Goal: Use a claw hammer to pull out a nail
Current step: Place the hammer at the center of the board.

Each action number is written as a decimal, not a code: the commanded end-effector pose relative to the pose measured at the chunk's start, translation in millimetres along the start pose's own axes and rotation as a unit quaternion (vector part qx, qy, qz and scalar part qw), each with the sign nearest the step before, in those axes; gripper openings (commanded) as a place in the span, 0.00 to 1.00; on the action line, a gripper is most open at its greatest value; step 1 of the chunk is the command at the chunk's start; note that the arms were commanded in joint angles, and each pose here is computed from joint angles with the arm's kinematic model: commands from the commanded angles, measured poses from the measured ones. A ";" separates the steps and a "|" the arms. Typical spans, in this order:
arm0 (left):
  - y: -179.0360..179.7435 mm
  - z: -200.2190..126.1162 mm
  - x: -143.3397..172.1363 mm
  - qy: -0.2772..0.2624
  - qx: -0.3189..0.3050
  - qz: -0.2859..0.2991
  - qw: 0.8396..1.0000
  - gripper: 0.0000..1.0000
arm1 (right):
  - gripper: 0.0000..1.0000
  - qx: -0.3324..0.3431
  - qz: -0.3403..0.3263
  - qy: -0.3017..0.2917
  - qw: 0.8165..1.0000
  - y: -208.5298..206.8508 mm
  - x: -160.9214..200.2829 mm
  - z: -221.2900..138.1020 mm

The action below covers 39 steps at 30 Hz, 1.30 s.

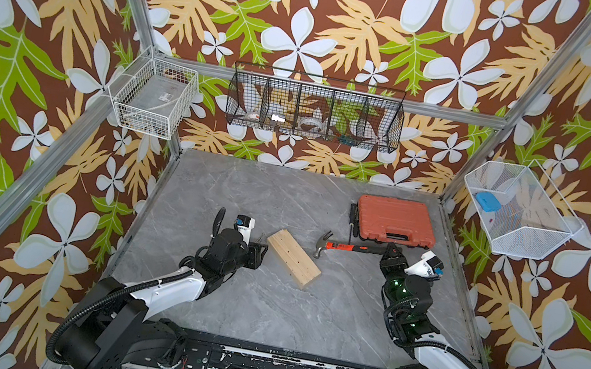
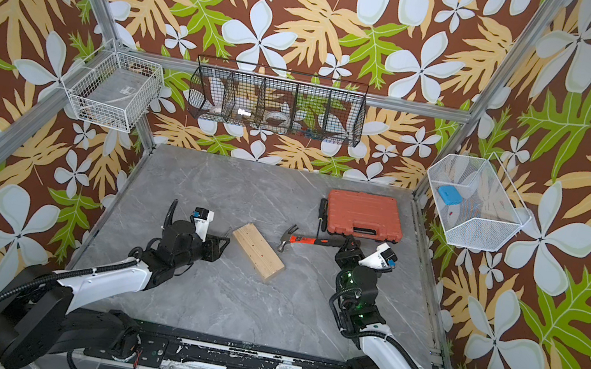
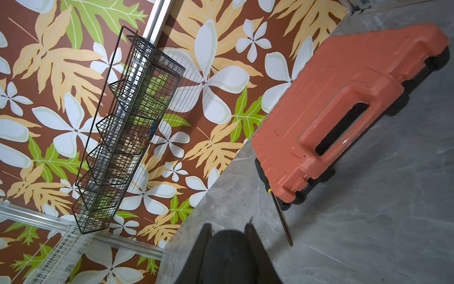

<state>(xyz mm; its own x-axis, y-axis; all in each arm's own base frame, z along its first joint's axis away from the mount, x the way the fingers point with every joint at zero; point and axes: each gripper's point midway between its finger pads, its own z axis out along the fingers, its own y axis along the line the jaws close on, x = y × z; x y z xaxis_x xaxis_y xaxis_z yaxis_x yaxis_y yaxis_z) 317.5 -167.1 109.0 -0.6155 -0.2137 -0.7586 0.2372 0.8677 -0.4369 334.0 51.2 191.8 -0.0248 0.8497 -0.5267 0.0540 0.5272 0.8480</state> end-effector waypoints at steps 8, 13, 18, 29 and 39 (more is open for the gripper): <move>-4.7 -0.8 -9.3 -0.023 0.007 -0.001 1.000 0.46 | 0.03 -0.036 0.081 -0.051 0.995 1.2 -14.2 -5.7; -4.2 0.3 -6.0 -0.020 0.008 -0.005 1.000 0.46 | 0.04 -0.018 0.075 -0.041 0.996 -12.6 -5.4 -5.1; -4.2 0.6 -5.4 -0.020 0.008 -0.007 1.000 0.46 | 0.06 0.001 0.086 -0.027 0.996 -30.6 6.9 -4.5; -0.9 -3.6 -4.3 -0.026 0.002 -0.011 1.000 0.46 | 0.18 0.080 0.098 0.006 0.992 -83.6 35.4 -9.4; 4.2 -3.6 -0.8 -0.024 -0.008 -0.019 1.000 0.46 | 0.42 0.146 0.092 0.033 0.984 -116.1 54.6 -11.2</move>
<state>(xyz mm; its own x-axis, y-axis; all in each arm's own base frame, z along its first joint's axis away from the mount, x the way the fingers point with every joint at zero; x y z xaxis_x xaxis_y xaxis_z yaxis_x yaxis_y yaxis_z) 313.0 -162.5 104.4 -0.6059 -0.2489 -0.7556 0.2074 0.8675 -0.4521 315.5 38.5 71.1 -0.0639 0.9262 -0.3716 0.3205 0.3717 0.8713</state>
